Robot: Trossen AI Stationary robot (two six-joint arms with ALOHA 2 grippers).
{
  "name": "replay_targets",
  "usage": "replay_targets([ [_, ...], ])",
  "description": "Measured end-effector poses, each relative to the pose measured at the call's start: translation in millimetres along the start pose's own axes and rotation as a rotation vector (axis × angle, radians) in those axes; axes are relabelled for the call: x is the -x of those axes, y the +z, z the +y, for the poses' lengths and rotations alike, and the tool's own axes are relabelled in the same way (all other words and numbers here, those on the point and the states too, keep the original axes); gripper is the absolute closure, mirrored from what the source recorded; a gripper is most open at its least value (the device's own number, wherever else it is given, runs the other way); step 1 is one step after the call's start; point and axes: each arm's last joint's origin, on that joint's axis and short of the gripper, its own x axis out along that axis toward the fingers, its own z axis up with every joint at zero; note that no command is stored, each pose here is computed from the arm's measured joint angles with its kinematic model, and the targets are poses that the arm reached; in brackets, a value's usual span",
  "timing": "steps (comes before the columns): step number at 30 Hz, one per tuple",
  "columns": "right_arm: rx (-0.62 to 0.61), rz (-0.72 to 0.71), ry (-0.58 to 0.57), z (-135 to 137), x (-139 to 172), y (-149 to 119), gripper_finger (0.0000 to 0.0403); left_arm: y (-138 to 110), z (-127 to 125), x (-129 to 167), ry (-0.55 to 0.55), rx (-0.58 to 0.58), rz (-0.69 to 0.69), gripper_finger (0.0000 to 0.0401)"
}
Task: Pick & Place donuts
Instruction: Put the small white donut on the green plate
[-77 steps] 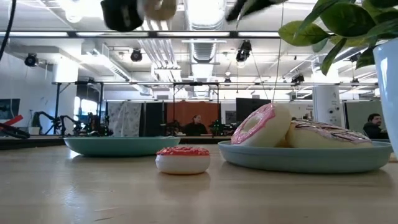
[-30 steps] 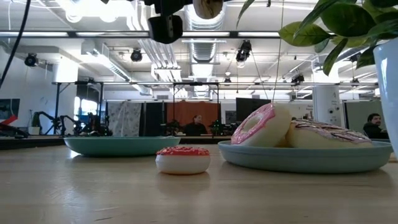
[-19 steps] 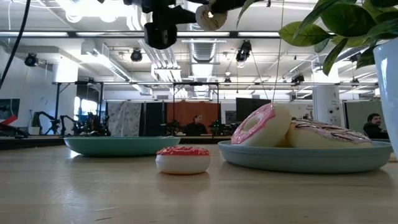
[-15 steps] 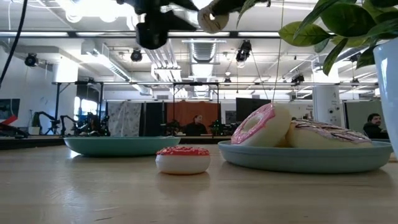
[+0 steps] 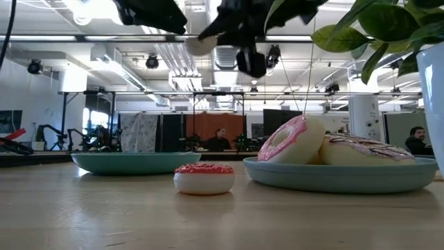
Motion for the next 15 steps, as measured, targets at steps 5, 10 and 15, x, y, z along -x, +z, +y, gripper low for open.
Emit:
replay_targets([
  [5,-0.222,0.032,0.008,-24,-7,12,0.0378,-4,-11,6,0.018,-0.123,0.008,0.0286],
  [10,-0.380,0.033,0.015,-38,-2,22,0.0378,-7,-13,11,0.101,-0.251,0.002,0.0286],
  [15,-0.485,0.025,0.060,-43,3,31,0.0378,-10,-11,8,0.158,-0.292,0.002,0.0286],
])
